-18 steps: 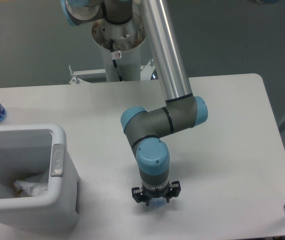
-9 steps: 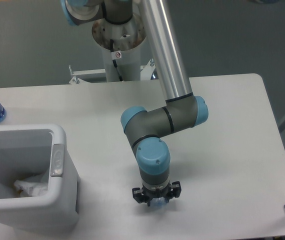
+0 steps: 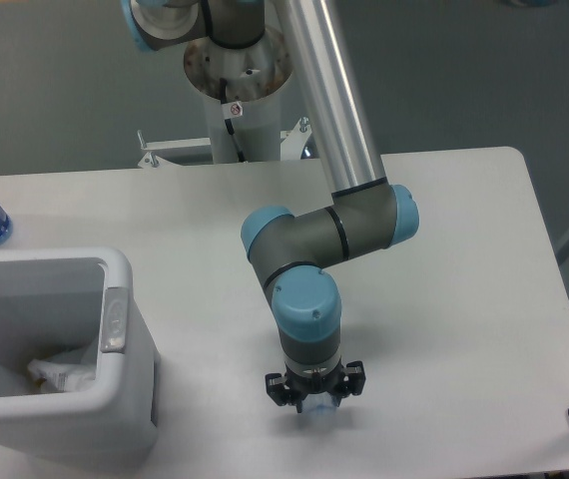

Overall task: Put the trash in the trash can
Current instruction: 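Lift the water bottle up from the table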

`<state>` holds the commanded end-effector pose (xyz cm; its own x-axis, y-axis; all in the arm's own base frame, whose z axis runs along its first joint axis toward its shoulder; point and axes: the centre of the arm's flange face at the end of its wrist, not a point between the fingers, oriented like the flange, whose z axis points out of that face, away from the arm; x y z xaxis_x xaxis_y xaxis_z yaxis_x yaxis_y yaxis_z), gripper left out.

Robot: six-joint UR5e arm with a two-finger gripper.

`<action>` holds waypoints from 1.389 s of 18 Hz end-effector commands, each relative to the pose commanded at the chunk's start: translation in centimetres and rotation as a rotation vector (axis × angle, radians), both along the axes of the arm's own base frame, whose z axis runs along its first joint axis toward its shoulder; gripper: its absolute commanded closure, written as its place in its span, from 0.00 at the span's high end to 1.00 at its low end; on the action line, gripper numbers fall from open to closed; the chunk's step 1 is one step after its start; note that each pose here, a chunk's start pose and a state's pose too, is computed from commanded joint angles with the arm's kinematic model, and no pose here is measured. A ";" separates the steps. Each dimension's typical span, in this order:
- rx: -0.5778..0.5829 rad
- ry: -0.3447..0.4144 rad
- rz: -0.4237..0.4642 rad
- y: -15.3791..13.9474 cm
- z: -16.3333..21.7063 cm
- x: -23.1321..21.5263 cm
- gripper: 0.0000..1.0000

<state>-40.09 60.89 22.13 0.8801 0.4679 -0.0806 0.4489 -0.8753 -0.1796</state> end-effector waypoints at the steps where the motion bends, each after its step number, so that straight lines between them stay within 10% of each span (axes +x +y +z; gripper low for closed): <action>1: 0.005 0.003 0.001 0.0 0.4 -0.1 0.61; 16: 0.644 0.058 0.138 -0.4 28.9 -3.6 0.61; 25: 0.797 0.057 0.121 -0.1 36.1 1.6 0.61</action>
<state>-38.47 60.81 58.26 0.8240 0.4955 0.2748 0.5041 -0.4198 -0.7547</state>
